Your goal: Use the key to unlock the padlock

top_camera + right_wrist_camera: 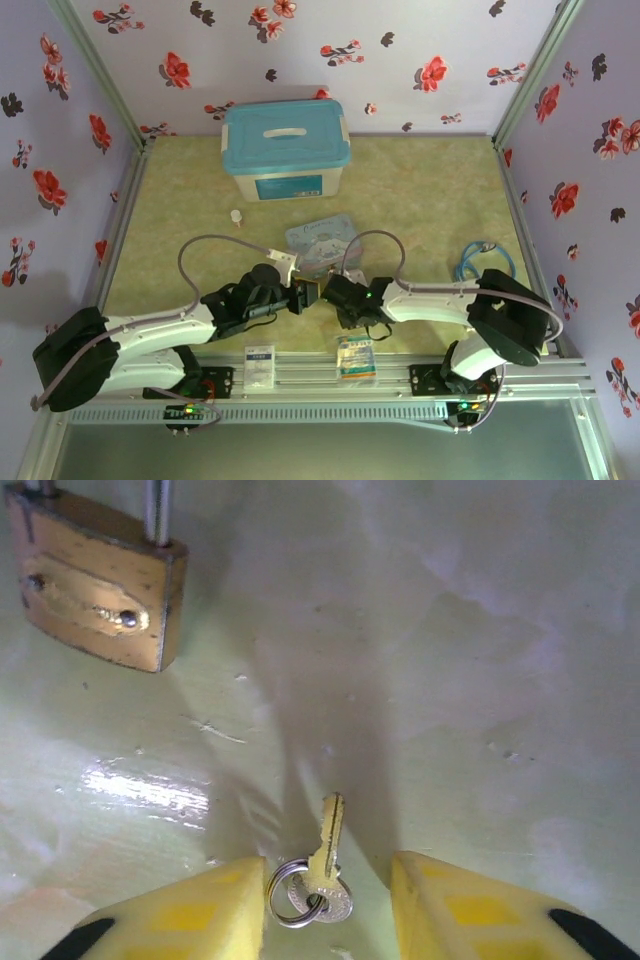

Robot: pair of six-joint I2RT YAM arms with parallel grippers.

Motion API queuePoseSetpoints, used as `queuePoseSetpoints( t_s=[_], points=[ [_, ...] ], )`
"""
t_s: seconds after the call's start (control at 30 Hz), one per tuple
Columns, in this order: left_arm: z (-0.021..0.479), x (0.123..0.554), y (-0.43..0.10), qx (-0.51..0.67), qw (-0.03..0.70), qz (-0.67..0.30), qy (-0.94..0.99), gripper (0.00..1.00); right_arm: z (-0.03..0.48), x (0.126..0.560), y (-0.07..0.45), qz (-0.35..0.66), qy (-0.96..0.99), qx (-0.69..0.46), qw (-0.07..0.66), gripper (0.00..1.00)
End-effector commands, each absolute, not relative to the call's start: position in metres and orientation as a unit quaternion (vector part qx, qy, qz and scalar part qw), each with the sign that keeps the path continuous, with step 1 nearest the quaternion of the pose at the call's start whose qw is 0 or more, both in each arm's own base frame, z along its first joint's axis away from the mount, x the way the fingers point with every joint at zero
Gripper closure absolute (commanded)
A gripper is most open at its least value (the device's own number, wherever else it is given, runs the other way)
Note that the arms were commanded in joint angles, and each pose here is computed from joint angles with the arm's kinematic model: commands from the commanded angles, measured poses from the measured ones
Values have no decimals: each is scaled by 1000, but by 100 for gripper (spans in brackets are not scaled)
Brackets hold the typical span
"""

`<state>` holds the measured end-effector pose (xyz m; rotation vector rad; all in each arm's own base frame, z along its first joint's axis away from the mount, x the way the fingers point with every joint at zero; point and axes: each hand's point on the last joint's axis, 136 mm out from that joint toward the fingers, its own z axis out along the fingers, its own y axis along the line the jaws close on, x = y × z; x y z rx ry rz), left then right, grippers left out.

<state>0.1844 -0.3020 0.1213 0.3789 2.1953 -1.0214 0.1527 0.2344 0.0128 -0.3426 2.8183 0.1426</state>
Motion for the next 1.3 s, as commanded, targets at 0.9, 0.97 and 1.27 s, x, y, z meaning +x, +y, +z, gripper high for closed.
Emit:
queuePoseSetpoints(
  t_s=[0.9, 0.97, 1.27],
  points=[
    [128, 192, -310, 127, 351, -407, 834, 75, -11, 123, 197, 20, 981, -164, 104, 77],
    [126, 192, -310, 124, 351, -408, 834, 75, -10, 123, 196, 19, 981, -163, 106, 84],
    [124, 191, -309, 126, 350, -406, 834, 75, -9, 118, 186, -12, 982, -156, 107, 85]
  ],
)
